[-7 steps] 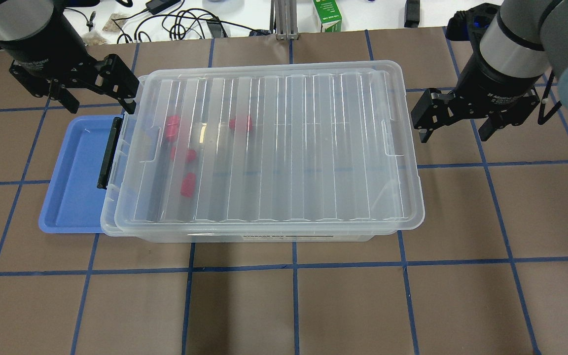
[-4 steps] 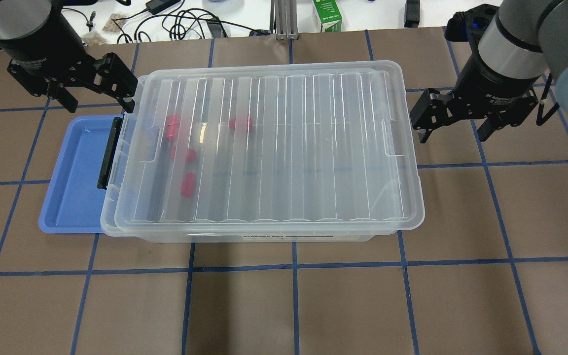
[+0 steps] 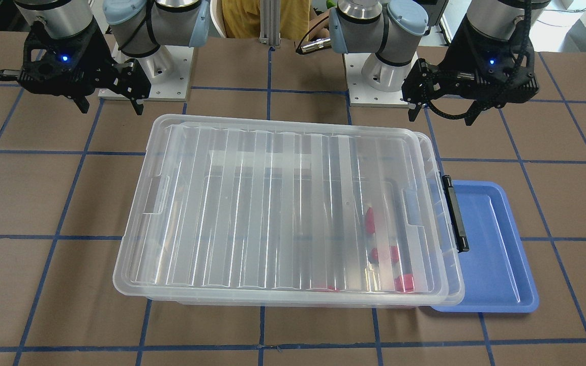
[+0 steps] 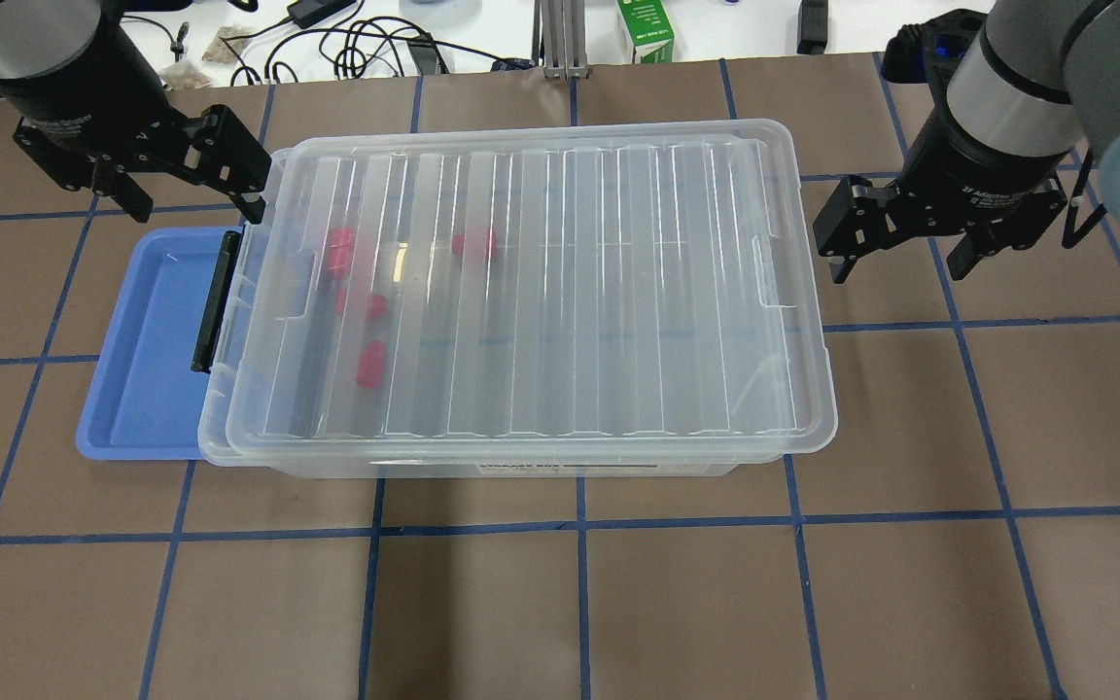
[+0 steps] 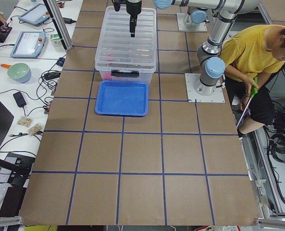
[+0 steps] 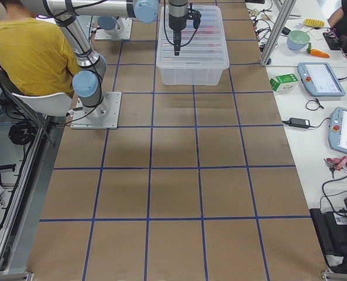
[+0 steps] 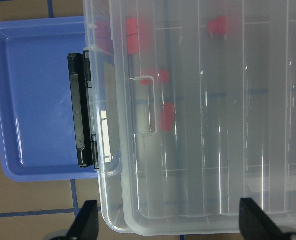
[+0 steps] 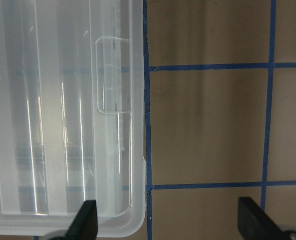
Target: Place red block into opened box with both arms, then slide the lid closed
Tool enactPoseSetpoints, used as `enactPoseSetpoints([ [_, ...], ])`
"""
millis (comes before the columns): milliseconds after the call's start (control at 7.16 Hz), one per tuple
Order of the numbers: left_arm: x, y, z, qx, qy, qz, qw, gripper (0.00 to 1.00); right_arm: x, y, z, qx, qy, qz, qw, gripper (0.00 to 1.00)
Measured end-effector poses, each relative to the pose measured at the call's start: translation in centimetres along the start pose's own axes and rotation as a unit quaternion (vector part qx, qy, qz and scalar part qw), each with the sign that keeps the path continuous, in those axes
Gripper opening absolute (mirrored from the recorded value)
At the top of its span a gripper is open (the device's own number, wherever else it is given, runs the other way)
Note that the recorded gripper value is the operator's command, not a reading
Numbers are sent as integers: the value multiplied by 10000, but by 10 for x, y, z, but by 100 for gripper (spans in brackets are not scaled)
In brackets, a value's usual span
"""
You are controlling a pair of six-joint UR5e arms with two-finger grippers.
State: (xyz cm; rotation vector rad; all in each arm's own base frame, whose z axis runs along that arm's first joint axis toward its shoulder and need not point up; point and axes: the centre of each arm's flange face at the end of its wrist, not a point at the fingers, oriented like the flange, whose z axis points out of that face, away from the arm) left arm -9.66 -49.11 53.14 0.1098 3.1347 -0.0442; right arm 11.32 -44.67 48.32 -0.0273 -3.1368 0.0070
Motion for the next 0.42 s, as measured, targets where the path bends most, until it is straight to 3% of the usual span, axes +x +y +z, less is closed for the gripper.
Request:
enactPoseSetpoints([
  [419, 0, 0, 0, 5, 7, 0, 10000, 100, 0, 1, -1, 26, 1, 2, 10000, 100],
])
